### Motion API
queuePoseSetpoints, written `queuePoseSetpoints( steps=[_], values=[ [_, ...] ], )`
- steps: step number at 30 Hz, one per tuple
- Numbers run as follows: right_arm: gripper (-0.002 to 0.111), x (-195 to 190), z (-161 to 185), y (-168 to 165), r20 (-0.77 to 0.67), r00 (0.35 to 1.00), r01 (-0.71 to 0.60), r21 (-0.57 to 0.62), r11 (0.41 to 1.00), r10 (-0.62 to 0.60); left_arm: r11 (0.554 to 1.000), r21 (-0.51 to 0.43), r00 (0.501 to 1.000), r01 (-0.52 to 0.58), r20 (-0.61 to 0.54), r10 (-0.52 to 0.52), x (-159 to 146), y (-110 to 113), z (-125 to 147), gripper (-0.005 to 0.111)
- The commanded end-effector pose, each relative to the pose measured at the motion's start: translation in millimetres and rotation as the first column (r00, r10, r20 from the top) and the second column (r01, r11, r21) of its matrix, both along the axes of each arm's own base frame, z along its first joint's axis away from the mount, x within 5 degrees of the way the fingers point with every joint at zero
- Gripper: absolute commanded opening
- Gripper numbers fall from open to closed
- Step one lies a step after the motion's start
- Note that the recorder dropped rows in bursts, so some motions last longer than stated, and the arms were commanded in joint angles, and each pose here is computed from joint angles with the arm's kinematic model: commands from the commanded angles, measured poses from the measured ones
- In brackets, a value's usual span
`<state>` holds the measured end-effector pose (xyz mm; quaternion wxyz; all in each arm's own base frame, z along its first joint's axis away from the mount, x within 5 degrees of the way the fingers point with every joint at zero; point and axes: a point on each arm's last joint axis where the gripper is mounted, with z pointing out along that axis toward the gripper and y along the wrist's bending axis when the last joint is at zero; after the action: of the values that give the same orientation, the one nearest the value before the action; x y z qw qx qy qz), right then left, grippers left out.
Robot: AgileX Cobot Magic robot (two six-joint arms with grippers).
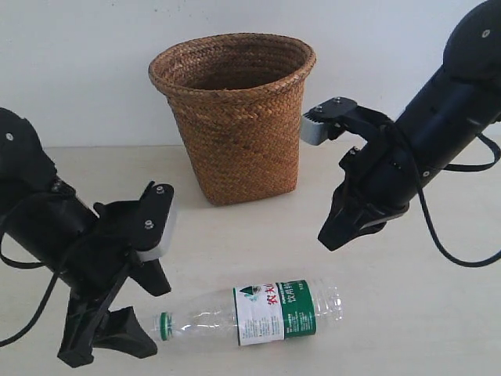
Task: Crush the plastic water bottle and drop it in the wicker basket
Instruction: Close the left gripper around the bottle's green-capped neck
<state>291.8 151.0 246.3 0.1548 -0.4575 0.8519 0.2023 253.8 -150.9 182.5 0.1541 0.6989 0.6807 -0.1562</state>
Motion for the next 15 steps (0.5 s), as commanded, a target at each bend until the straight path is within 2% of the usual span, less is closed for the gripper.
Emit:
queuePoseSetpoints(
  steps=[1,9,15],
  values=[
    [0.000,5,-5,3,0.010,1.000,0.008,0.005,1.000,-0.008,1.000,0.007,1.000,-0.017,0.001,0.017,9,-5,-18,0.067],
    [0.000,8,-6,4,0.018,1.000,0.025,0.022,0.999,-0.026,0.994,0.032,0.995,-0.101,0.015,0.101,23,-7,-49,0.067],
    [0.000,8,-6,4,0.019,0.999,0.026,0.023,0.999,-0.027,0.990,0.037,0.990,-0.139,0.037,0.138,29,-8,-60,0.067]
  ],
)
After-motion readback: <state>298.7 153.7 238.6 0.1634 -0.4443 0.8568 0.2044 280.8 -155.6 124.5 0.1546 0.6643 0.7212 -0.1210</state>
